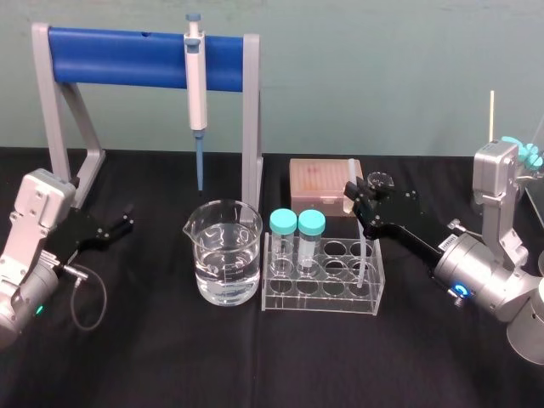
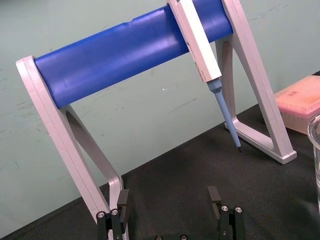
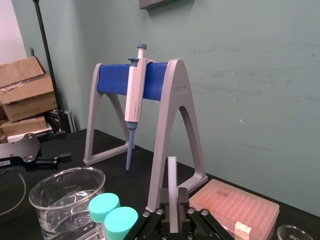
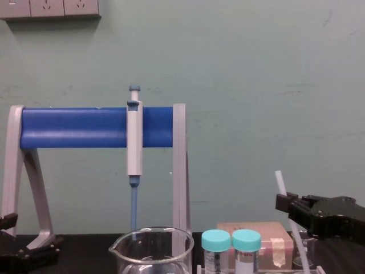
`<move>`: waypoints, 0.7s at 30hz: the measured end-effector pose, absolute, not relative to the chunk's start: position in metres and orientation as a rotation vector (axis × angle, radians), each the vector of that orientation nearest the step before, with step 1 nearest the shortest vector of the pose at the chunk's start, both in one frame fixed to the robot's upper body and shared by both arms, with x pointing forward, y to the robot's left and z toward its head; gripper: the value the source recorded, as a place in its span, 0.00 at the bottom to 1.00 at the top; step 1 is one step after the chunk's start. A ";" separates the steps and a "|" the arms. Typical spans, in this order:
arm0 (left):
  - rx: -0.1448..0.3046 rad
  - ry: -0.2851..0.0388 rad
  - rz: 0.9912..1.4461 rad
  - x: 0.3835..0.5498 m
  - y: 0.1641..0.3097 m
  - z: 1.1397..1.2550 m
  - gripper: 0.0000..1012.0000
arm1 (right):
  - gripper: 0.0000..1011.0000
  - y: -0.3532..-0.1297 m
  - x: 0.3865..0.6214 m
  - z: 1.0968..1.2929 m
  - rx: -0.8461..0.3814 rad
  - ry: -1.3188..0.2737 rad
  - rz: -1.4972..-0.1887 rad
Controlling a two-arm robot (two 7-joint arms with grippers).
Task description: Pick up the stirring rod with one hand, then place it down.
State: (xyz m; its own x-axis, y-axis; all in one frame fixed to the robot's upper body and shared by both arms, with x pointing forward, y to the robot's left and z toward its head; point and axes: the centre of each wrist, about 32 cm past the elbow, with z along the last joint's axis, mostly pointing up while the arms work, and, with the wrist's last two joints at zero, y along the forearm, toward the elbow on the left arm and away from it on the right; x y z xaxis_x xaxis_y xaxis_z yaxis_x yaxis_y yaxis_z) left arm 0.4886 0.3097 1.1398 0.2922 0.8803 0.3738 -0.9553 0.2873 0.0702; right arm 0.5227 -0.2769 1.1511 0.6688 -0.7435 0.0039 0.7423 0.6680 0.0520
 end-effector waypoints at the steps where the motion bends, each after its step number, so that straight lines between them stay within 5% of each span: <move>1: 0.304 -0.285 1.248 0.489 0.310 1.140 0.99 | 0.12 -0.277 0.523 1.151 0.047 -0.025 -0.838; 21: 0.304 -0.285 1.248 0.489 0.310 1.140 0.99 | 0.73 -0.277 0.523 1.151 0.051 -0.026 -0.837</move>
